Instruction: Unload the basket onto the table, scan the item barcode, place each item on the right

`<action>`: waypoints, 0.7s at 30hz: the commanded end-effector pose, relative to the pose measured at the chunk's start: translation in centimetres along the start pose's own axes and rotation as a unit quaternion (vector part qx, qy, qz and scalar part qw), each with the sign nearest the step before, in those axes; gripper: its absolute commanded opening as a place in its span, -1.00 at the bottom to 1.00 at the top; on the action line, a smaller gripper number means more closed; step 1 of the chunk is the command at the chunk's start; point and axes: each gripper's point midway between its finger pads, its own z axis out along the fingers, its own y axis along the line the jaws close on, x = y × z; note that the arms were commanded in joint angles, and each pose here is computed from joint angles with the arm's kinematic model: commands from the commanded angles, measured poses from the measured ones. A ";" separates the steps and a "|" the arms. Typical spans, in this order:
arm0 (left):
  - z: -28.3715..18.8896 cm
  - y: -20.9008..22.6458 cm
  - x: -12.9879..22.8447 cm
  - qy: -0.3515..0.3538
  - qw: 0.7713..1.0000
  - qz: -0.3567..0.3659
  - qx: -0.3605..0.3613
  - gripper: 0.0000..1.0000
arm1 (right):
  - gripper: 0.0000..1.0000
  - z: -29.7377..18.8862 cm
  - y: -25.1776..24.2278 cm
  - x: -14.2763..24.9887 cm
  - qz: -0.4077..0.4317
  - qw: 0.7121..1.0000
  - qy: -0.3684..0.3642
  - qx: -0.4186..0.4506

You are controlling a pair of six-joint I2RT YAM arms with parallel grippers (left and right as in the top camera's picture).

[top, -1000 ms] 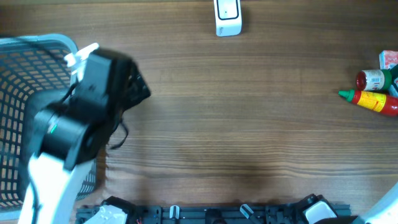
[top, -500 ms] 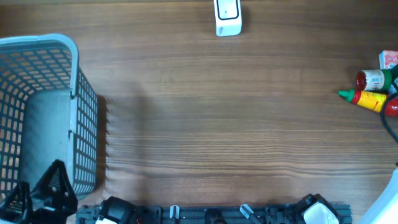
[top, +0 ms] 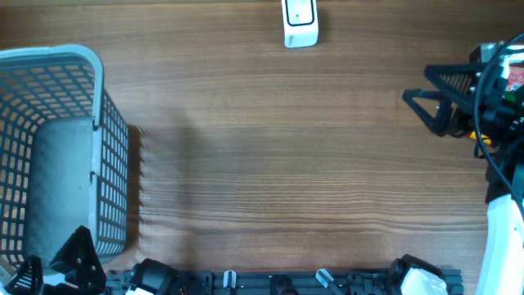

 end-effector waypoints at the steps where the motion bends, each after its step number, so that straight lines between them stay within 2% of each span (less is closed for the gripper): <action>1: -0.1 0.4 0.0 -0.003 1.000 0.005 -0.008 1.00 | 0.47 0.3 -2.0 0.5 -0.097 0.994 0.047 -0.018; 2: -0.1 0.4 0.0 -0.003 1.000 0.005 -0.008 1.00 | 0.99 0.3 -2.4 0.2 -0.114 0.992 0.047 -0.019; 3: -0.1 0.4 0.0 -0.003 1.000 0.005 -0.008 1.00 | 0.99 0.5 -2.9 -0.1 -0.141 0.989 0.048 -0.021; 4: -0.1 0.4 0.0 -0.002 1.000 0.005 -0.008 1.00 | 0.90 1.0 -3.5 -0.1 -0.147 0.987 0.058 -0.026; 5: -0.1 0.4 0.0 -0.002 1.000 0.005 -0.008 1.00 | 0.98 1.4 -4.0 0.1 -0.125 0.990 0.065 -0.028; 7: -0.1 0.4 0.0 -0.003 1.000 0.005 -0.008 1.00 | 1.00 2.5 -5.1 -0.3 -0.169 0.984 0.059 -0.019; 9: -0.1 0.4 0.0 -0.003 1.000 0.005 -0.008 1.00 | 1.00 4.1 -5.3 -0.4 -0.312 0.949 0.039 0.007; 11: -0.1 0.4 0.0 -0.003 1.000 0.005 -0.008 1.00 | 1.00 5.5 -5.1 0.7 -0.412 0.910 0.033 0.035; 12: -0.1 0.4 0.0 -0.003 1.000 0.005 -0.008 1.00 | 0.99 5.8 -5.4 1.2 -0.458 0.885 0.020 0.080; 13: -0.1 0.4 0.0 -0.003 1.000 0.005 -0.008 1.00 | 0.99 5.5 -5.7 1.0 -0.490 0.861 -0.003 0.134; 16: -0.1 0.4 0.0 -0.002 1.000 0.005 -0.008 1.00 | 0.99 2.8 -6.4 1.3 -0.482 0.837 -0.055 0.253; 17: -0.1 0.4 0.0 -0.003 1.000 0.005 -0.008 1.00 | 1.00 1.3 -6.3 1.6 -0.502 0.811 -0.070 0.292; 20: -0.1 0.4 0.0 -0.003 1.000 0.005 -0.008 1.00 | 0.99 -0.2 -4.0 4.7 -0.633 0.714 -0.069 0.290; 21: -0.1 0.4 0.0 -0.003 1.000 0.005 -0.008 1.00 | 1.00 -0.8 -3.4 6.1 -0.690 0.662 -0.083 0.280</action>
